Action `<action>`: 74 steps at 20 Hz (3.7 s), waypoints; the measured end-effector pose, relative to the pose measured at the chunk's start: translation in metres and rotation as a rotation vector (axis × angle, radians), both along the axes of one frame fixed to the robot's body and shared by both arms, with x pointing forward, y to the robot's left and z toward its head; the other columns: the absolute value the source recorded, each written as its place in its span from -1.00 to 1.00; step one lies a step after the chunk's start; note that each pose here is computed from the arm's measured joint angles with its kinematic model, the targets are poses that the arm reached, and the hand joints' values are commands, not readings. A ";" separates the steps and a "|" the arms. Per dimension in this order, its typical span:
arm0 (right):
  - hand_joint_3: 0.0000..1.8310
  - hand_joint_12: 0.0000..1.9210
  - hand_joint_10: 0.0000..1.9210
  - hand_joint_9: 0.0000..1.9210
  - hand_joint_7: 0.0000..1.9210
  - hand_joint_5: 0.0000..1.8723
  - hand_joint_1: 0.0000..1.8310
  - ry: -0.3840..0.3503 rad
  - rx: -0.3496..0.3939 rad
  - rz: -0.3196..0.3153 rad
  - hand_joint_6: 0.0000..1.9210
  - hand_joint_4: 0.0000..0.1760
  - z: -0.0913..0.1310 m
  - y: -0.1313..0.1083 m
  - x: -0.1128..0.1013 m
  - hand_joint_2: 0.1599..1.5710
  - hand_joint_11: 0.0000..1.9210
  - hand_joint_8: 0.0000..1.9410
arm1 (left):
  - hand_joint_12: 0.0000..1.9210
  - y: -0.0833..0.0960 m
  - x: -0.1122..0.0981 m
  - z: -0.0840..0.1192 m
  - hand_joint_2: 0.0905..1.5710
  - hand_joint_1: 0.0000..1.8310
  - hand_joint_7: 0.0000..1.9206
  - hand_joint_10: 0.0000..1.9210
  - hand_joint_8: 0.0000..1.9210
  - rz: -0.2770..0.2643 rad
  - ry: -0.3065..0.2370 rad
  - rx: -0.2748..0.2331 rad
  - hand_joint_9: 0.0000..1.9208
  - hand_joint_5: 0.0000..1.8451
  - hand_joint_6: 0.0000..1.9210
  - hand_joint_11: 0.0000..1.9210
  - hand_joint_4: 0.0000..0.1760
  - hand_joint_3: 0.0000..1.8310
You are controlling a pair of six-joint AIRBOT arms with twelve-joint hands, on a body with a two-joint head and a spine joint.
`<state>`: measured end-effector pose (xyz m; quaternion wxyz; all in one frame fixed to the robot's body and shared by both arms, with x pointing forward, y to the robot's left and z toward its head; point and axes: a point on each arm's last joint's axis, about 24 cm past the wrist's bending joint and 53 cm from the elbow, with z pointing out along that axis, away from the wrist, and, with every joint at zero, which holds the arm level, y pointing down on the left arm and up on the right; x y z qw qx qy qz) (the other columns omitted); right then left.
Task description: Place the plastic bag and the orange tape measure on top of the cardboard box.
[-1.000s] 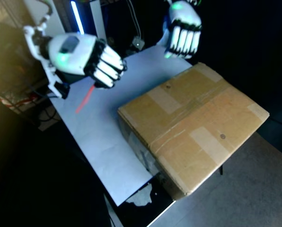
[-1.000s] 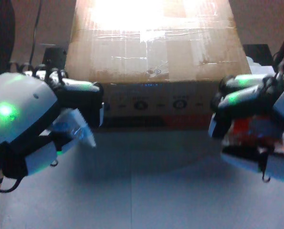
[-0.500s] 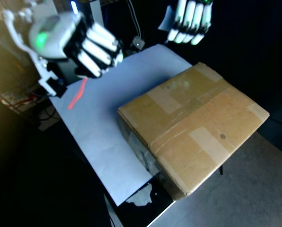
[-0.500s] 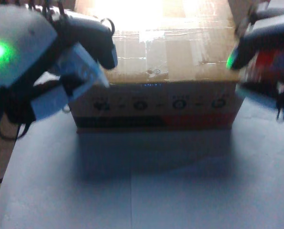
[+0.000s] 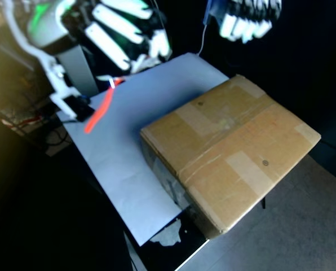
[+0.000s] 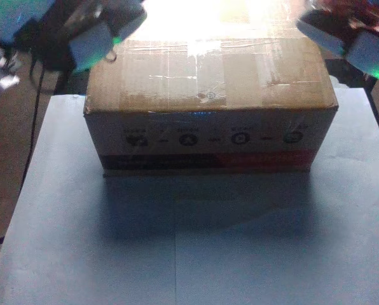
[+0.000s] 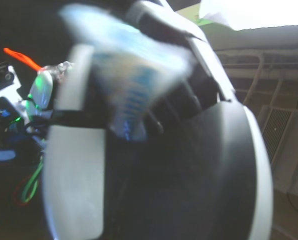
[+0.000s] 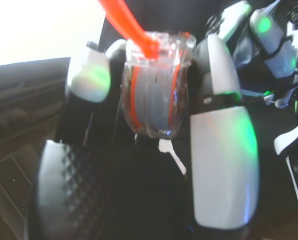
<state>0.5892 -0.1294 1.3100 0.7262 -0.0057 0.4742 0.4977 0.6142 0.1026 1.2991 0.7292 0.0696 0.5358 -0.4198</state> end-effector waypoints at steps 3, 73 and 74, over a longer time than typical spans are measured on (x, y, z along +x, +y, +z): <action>-1.00 1.00 1.00 0.53 0.27 0.20 0.33 -0.014 0.015 -0.002 -0.19 -1.00 0.000 0.011 0.024 0.28 0.64 0.99 | 0.53 -0.006 0.016 -0.004 0.46 0.49 -0.07 0.38 0.21 0.002 0.010 0.019 -0.05 -0.23 0.12 -0.13 -1.00 -1.00; -1.00 0.87 0.49 -0.82 -0.81 -0.84 -0.13 0.102 0.100 0.031 -0.04 -1.00 -0.026 -0.031 0.010 0.17 -0.82 0.22 | 0.71 0.047 -0.010 -0.011 0.17 -0.10 -0.56 -0.35 -1.00 0.076 -0.031 0.049 -0.80 -0.57 -1.00 -1.00 -1.00 -1.00; -1.00 0.86 0.47 -0.82 -0.81 -0.84 -0.10 0.086 0.110 0.026 -0.02 -1.00 -0.022 -0.036 0.005 0.17 -0.83 0.21 | 0.74 0.055 -0.014 -0.007 0.21 -0.11 -0.54 -0.28 -0.99 0.094 -0.046 0.031 -0.79 -0.57 -1.00 -0.97 -1.00 -0.99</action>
